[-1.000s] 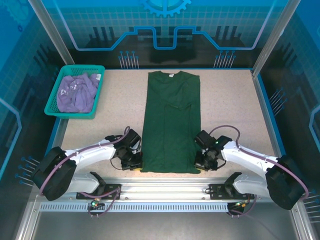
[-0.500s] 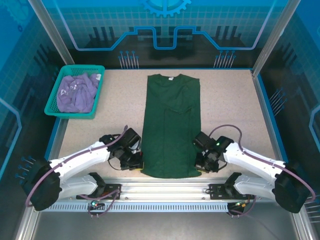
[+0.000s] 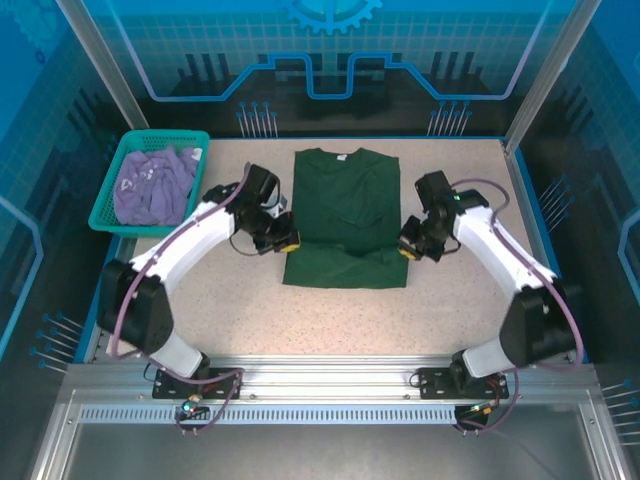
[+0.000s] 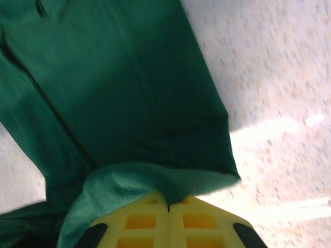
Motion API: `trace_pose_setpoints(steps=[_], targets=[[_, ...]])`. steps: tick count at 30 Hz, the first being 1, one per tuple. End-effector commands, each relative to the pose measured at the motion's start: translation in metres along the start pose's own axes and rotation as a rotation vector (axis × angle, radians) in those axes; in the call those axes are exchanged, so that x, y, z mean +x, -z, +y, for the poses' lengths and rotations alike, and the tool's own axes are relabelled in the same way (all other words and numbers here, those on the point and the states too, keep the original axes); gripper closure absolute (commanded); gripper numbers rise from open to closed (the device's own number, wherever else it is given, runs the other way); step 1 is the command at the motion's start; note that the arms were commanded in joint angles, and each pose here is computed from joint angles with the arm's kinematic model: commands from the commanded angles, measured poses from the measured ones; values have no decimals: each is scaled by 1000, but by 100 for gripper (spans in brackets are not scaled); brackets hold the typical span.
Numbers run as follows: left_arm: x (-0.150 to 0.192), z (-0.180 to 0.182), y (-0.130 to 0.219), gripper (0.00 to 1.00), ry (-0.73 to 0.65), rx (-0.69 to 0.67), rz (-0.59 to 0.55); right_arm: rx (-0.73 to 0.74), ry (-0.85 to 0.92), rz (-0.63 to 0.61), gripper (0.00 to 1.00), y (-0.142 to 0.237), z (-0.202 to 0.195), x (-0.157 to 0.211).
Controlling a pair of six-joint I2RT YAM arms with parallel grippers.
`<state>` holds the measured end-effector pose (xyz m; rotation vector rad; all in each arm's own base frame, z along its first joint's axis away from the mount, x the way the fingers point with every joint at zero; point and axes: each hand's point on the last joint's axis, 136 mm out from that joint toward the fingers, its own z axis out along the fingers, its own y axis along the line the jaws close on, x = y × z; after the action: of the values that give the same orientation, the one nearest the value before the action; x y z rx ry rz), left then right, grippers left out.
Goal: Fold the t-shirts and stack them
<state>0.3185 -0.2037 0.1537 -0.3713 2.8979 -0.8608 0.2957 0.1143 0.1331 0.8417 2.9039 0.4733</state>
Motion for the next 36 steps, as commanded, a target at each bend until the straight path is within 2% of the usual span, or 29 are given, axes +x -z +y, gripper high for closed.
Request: trace_pose_setpoints(steps=[1,6,12,20,22,23,26,28,30,32,36], targets=[[-31,12,-8,100,20,-39,11,16,-8,61,100,-10,3,-21],[-72,26,-24,100,56,-76,15,10,-75,117,100,-34,14,-56],[-108,34,-41,100,63,-108,16,19,-114,176,100,-63,26,-82],[-128,48,-62,100,101,-158,42,39,-172,219,100,-84,28,-104],[-131,51,-65,99,118,-158,40,14,-203,230,95,-87,28,-107],[-133,53,-65,95,122,-159,34,10,-217,231,91,-87,27,-109],[-141,55,-55,80,135,-170,-2,-8,-262,223,65,-79,22,-116],[-147,49,-37,56,132,-163,-43,-51,-281,198,52,-66,20,-123],[-149,40,-16,44,107,-158,-95,-88,-278,148,45,-47,18,-127],[-147,31,4,35,93,-144,-142,-119,-262,107,42,-28,17,-123],[-116,8,26,36,53,-77,-180,-177,-204,69,45,-6,14,-89]])
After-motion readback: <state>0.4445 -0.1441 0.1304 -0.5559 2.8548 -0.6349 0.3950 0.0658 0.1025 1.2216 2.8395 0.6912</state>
